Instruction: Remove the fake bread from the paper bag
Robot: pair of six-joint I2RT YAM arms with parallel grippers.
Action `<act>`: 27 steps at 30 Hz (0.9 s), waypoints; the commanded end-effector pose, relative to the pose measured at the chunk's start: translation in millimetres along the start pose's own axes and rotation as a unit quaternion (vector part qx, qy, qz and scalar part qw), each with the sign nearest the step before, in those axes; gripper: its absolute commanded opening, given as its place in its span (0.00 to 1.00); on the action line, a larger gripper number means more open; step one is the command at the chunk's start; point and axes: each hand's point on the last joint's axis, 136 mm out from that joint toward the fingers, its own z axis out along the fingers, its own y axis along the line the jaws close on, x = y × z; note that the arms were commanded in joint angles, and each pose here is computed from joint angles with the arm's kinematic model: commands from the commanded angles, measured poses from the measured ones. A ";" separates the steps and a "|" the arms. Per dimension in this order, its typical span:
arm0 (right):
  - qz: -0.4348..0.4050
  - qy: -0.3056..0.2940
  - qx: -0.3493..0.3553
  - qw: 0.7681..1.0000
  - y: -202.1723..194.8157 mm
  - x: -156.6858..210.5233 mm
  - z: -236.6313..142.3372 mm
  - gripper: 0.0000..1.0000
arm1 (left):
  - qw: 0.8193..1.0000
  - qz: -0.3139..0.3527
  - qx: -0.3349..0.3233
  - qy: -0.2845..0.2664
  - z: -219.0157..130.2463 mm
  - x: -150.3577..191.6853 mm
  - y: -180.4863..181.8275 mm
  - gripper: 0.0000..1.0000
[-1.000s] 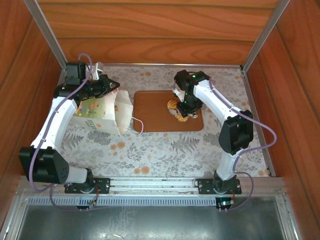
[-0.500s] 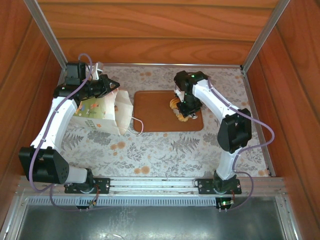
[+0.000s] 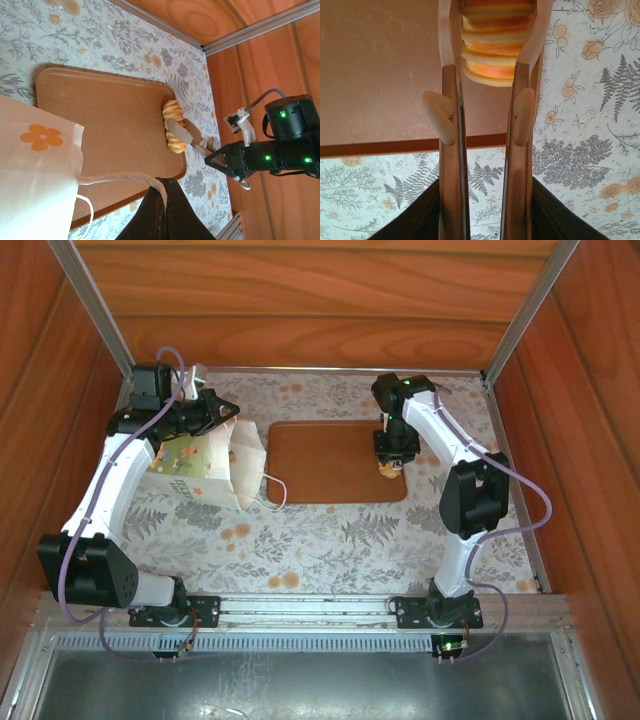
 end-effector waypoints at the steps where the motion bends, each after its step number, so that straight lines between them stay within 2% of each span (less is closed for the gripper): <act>1: 0.024 -0.008 0.000 1.000 -2.9 -9.5 -5.7 0.41 | 1.000 0.019 0.017 -0.003 -1.8 -1.1 -10.0 0.00; 7: 0.005 -0.014 -0.011 1.000 0.1 -21.0 -4.2 0.42 | 1.000 0.017 0.017 -0.003 -1.1 -1.5 -9.6 0.00; 13: -0.001 0.006 0.015 1.000 -7.4 -21.9 4.3 0.45 | 1.000 0.017 0.017 -0.003 -0.8 -1.2 -9.3 0.00; 20: -0.005 -0.014 0.014 1.000 -7.8 -27.0 -2.2 0.49 | 1.000 0.016 0.016 -0.002 0.0 -1.6 -8.3 0.00; 22: -0.016 -0.025 -0.003 1.000 -3.1 -29.1 -4.7 0.42 | 1.000 0.016 0.015 -0.003 0.0 -1.7 -8.2 0.00; 27: -0.034 -0.021 -0.001 0.999 -3.0 -30.3 -1.4 0.42 | 1.000 0.015 0.016 -0.003 -0.5 -1.7 -8.5 0.00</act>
